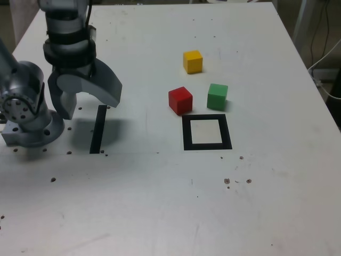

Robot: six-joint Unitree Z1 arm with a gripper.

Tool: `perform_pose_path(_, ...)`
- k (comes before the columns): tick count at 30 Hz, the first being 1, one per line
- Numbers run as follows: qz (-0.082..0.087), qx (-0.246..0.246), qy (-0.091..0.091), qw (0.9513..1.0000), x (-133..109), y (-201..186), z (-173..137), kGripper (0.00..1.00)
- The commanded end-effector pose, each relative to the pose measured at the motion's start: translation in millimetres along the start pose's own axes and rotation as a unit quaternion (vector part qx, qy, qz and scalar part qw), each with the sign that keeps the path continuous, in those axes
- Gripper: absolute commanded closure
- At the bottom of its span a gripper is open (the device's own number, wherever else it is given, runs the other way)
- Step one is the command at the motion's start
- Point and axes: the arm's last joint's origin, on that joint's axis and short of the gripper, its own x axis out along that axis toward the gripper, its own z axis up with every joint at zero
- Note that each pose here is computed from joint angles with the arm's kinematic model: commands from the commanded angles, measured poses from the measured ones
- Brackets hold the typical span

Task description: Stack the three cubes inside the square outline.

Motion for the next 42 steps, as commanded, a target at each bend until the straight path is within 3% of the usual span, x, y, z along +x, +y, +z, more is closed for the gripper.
perform_pose_path(1, 0.001, 0.0, 0.001, 1.0, -0.2, -0.1, 0.8, 0.0)
perform_pose_path(25, 0.005, 0.0, 0.001, 1.0, -4.9, 1.1, 8.2, 0.0)
perform_pose_path(36, 0.009, -0.013, 0.0, 0.9999, -31.8, 5.5, 42.2, 0.0)
perform_pose_path(42, 0.01, -0.049, -0.001, 0.9988, -42.5, 8.7, 69.7, 0.0)
